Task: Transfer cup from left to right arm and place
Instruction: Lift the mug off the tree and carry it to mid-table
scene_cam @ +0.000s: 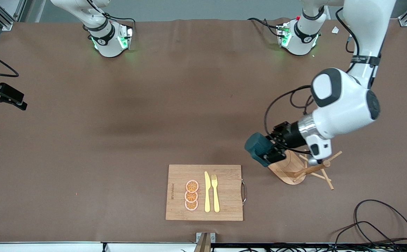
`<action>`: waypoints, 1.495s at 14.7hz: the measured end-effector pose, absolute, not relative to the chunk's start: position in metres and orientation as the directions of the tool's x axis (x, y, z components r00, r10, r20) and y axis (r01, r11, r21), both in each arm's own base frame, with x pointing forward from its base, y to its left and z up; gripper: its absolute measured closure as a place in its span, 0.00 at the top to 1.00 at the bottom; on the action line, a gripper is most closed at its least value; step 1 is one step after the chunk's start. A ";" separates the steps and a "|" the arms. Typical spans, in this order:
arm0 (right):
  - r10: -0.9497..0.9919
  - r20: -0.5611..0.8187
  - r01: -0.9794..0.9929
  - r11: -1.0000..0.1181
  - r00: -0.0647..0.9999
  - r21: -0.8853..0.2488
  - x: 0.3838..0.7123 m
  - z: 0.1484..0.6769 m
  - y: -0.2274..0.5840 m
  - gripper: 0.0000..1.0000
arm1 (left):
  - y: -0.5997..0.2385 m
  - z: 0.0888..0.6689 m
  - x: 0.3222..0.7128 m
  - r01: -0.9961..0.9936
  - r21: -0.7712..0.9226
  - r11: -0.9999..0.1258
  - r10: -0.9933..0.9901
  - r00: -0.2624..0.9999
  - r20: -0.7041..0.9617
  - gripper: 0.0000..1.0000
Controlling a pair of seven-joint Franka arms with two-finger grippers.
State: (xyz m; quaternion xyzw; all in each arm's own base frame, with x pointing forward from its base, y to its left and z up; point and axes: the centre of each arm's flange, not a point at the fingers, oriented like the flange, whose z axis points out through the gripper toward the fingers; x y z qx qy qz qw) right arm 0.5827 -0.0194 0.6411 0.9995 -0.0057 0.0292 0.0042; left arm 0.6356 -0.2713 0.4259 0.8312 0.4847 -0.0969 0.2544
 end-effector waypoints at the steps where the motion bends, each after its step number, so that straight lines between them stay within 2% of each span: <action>1: -0.011 0.058 -0.012 -1.000 0.998 0.008 0.583 0.641 -0.020 1.00 | -0.299 0.430 0.627 0.844 0.320 -0.430 0.763 0.529 -0.371 0.85; 4: -0.012 0.058 -0.013 -1.000 0.998 0.008 0.583 0.641 -0.020 1.00 | -0.386 0.422 0.604 0.797 0.319 -0.513 0.768 0.592 -0.245 0.85; 7: -0.013 0.058 -0.013 -1.000 0.998 0.008 0.583 0.641 -0.020 1.00 | -0.462 0.384 0.581 0.710 0.345 -0.614 0.729 0.677 -0.095 0.85; 13: -0.013 0.057 -0.013 -1.000 0.998 0.008 0.583 0.641 -0.020 1.00 | -0.554 0.320 0.516 0.408 0.319 -0.855 0.488 0.841 0.232 0.85; 18: -0.013 0.057 -0.013 -1.000 0.998 0.008 0.582 0.641 -0.020 1.00 | -0.607 0.267 0.448 0.182 0.190 -0.965 0.254 0.831 0.495 0.85; 22: -0.013 0.057 -0.013 -1.000 0.998 0.008 0.582 0.641 -0.020 1.00 | -0.637 0.212 0.392 0.053 0.085 -0.995 0.097 0.746 0.659 0.85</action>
